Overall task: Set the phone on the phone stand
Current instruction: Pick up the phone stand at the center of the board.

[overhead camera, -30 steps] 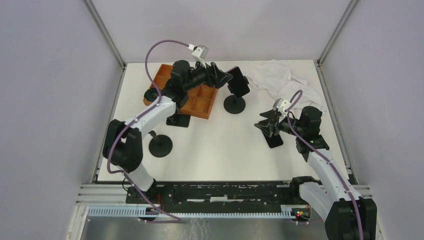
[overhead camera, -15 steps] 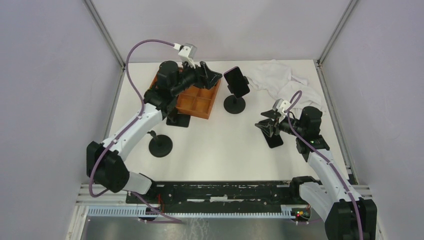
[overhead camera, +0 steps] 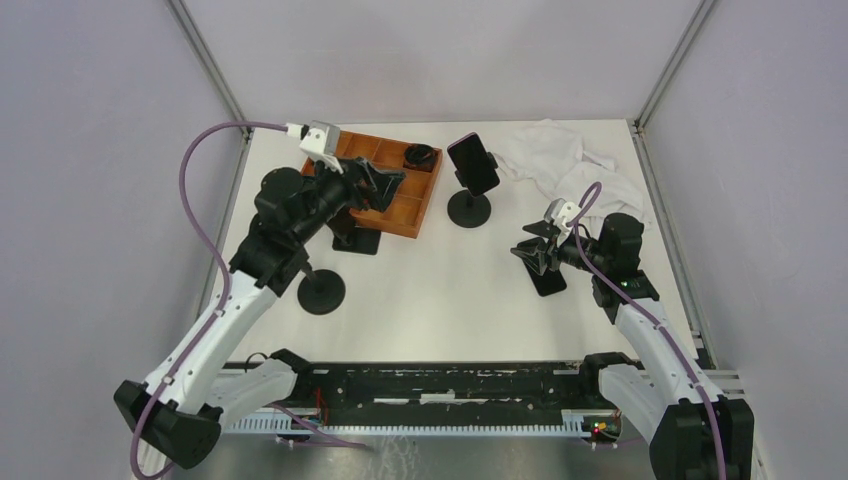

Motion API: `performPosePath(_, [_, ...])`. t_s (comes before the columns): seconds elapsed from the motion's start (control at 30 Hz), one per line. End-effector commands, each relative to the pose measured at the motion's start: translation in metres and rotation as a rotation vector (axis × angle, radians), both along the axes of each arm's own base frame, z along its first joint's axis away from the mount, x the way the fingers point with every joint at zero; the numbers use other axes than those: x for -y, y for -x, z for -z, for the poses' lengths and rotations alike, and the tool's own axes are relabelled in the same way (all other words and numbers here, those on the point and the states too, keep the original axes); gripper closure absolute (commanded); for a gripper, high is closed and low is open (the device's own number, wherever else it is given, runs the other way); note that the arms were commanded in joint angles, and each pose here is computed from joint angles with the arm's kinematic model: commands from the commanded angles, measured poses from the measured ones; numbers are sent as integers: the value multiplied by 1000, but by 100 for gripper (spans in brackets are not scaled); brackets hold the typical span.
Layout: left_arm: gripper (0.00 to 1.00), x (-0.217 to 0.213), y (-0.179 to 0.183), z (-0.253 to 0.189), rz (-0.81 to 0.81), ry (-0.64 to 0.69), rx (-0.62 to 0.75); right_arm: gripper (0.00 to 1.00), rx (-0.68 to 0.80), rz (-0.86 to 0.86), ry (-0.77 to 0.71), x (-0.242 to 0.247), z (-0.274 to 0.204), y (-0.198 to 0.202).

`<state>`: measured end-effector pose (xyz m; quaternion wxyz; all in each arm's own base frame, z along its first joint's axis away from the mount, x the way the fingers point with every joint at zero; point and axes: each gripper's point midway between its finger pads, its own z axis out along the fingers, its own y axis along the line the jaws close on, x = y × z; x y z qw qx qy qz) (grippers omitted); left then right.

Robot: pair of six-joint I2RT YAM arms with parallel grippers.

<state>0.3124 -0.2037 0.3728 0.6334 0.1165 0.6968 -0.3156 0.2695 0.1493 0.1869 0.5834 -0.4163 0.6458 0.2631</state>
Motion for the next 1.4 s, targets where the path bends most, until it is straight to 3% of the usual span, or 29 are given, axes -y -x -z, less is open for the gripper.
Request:
performPosePath(0.0, [0,-27,10,17,-108,-13,-29,38,50,10,12,2,-11,-5])
performPosePath(0.83, [0,-106,45,83,-434,-75,-174,37,46,5,24,3,-8,-6])
performPosePath(1.37, [0,-120,61,93,-572,90,-392,37,43,6,26,3,-6,-6])
